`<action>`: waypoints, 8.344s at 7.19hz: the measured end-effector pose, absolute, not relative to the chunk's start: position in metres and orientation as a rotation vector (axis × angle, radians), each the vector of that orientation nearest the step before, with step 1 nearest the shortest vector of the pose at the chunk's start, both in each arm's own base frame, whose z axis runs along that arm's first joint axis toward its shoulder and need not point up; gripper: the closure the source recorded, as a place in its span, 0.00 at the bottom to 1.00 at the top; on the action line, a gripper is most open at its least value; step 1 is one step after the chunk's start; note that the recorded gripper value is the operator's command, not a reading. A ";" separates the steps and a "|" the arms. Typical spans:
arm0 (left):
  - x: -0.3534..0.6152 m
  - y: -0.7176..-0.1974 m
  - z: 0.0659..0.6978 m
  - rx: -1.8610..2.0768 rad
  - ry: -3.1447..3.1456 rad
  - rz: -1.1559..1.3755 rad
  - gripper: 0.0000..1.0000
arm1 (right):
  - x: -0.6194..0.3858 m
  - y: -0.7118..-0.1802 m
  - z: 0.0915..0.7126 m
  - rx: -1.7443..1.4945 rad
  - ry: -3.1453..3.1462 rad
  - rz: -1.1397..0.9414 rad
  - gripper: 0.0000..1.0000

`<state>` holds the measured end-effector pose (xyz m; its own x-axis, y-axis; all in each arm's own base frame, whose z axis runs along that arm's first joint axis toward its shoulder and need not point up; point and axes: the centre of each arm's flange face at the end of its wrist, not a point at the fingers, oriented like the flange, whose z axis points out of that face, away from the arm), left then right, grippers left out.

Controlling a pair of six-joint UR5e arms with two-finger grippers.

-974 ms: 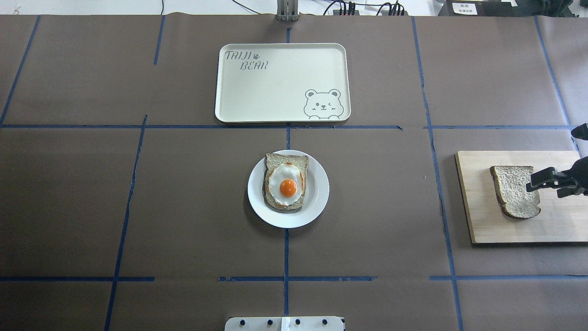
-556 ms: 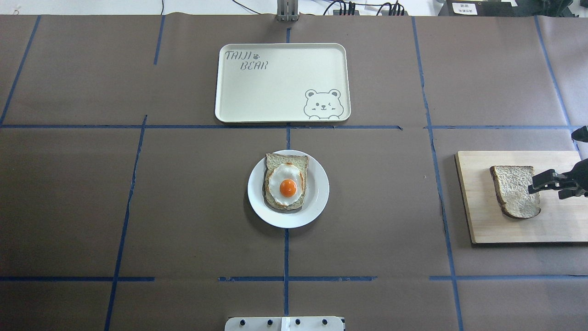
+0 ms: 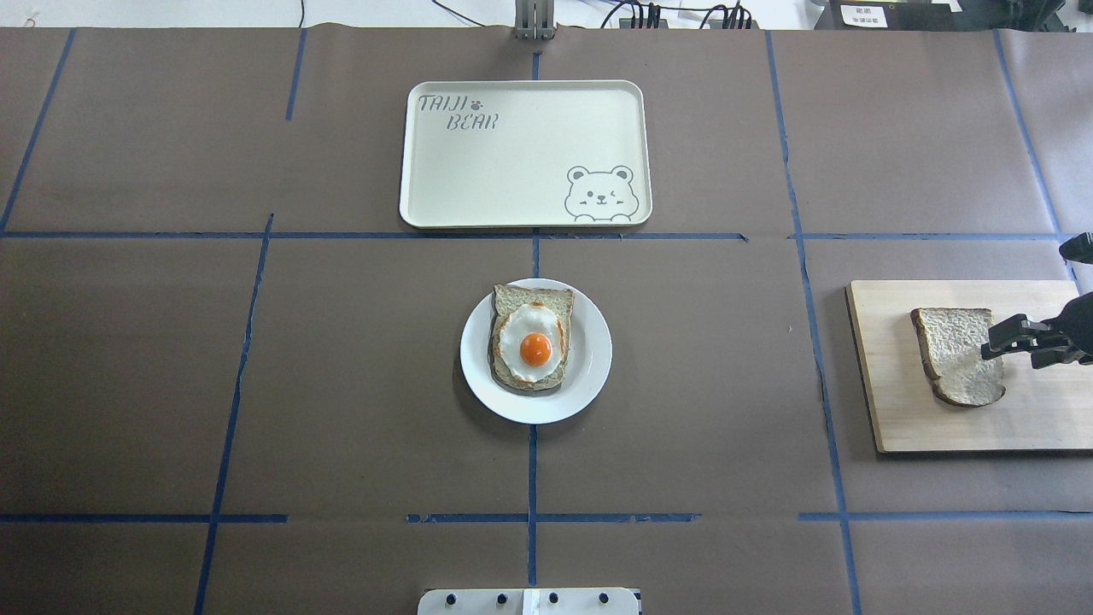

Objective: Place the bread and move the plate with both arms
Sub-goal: 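Lower the right gripper onto the bread slice on the bamboo board and grasp it, then lift the bread with the right gripper toward the plate while the left arm moves in, then lower the bread slice onto the egg toast on the plate and release, then withdraw the right gripper from the plate while the left gripper approaches its rim, then grasp the white plate rim with the left gripper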

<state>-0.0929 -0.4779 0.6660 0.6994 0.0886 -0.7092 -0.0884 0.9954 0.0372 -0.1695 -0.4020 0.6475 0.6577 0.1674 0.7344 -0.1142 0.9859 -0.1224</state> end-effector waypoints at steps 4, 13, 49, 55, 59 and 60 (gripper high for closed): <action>-0.093 -0.478 0.666 0.001 0.790 0.100 0.00 | -0.172 -0.402 0.646 -0.068 -0.839 0.157 0.77; -0.093 -0.482 0.652 0.026 0.789 0.108 0.00 | -0.168 -0.406 0.628 -0.003 -0.833 0.156 1.00; 0.437 -0.474 0.324 0.019 1.392 -0.064 0.15 | -0.366 -0.502 0.247 0.126 -1.179 0.235 0.00; 0.508 -0.412 0.329 -0.010 1.501 -0.161 0.50 | -0.297 -0.513 0.269 0.139 -0.891 0.050 0.00; 0.538 -0.399 0.329 -0.027 1.490 -0.190 0.55 | -0.290 -0.506 0.276 0.136 -0.886 0.047 0.00; 0.542 -0.400 0.331 -0.028 1.485 -0.192 0.56 | -0.289 -0.504 0.277 0.136 -0.886 0.047 0.00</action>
<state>0.5418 -0.3998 0.3309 0.0735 -0.1451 -0.9867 0.1101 0.9845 -0.1366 -0.2887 -0.5044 0.2768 0.6323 -0.0151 0.7746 -0.0971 0.9904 0.0986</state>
